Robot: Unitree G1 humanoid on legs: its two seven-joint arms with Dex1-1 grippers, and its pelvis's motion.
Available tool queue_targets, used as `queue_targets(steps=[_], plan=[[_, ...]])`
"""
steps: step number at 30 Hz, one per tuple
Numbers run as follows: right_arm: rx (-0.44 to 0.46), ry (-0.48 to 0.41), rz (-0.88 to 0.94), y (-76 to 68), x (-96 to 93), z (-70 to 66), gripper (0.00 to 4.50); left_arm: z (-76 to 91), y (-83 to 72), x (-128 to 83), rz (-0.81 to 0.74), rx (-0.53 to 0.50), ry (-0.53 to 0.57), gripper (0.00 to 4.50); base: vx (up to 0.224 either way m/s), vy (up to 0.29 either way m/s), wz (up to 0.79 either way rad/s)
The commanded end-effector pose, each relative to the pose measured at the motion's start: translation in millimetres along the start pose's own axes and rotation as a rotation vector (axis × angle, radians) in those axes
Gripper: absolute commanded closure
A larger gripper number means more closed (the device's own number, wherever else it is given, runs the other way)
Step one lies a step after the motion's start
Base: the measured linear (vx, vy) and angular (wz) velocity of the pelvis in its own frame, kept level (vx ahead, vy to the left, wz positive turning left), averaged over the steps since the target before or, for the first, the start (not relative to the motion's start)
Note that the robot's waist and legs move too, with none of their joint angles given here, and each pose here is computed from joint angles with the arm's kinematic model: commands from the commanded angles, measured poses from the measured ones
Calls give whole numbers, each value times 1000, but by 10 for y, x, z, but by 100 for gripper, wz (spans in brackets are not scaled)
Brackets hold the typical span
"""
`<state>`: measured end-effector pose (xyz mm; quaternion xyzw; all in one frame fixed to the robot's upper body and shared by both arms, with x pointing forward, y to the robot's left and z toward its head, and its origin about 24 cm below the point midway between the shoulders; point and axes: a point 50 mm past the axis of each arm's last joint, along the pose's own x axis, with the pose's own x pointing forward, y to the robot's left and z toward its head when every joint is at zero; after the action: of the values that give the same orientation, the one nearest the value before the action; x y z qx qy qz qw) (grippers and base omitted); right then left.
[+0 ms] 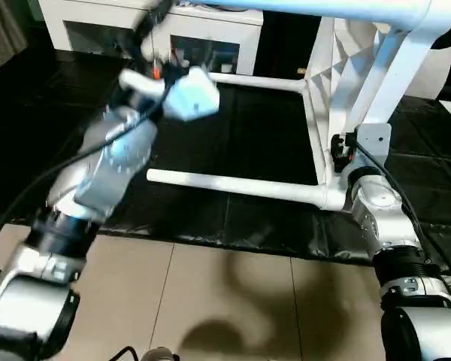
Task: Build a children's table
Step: Flip table
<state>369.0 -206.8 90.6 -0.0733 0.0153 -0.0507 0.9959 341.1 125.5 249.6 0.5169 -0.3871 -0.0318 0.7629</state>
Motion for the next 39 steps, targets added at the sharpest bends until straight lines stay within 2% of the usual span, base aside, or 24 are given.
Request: queue_targets(steps=[1, 4, 10, 11, 13, 20, 22, 23, 31, 35, 36, 37, 39], plan=[[-95, -96, -14, -65, 53, 238, 246, -22, 85, 83, 21, 38, -8, 0, 0, 0, 0], [-115, -105, -1, -39, 52, 253, 246, -102, 116, 172, 3, 91, 23, 0, 0, 0, 0], [-142, -128, 6, -11, 56, 307, 246, -179, 108, 317, -15, 135, 47, 0, 0, 0, 0], [-155, -131, 8, -11, 56, 314, 246, -181, 115, 346, -10, 132, 49, 18, 0, 0, 0], [-159, -132, 9, -11, 56, 315, 246, -182, 117, 352, -9, 132, 49, 18, 0, 0, 0], [-191, -142, 11, -28, 48, 336, 246, -203, 73, 461, -30, 83, 54, 91, 0, 0, 0], [-227, -148, 23, -30, 47, 352, 246, -213, 68, 474, -32, 83, 58, 107, 0, 0, 0], [-292, -154, 33, -50, 45, 372, 246, -231, 68, 500, -39, 73, 67, 119, 0, 0, 0], [-412, -171, 27, -152, 38, 444, 246, -280, 58, 521, -71, 44, 88, 189, 0, 0, 0], [-532, -209, 50, -197, 28, 531, 246, -356, 69, 505, -74, 20, 128, 216, 0, 0, 0], [-532, -209, 50, -197, 28, 531, 245, -356, 69, 505, -74, 20, 128, 230, 0, 0, 0], [-589, -216, 64, -234, 26, 569, 244, -377, 94, 505, -82, -3, 137, 243, 0, 0, 0], [-619, -218, 65, -287, 32, 612, 244, -373, 101, 506, -98, -44, 135, 255, 0, 0, 0]])
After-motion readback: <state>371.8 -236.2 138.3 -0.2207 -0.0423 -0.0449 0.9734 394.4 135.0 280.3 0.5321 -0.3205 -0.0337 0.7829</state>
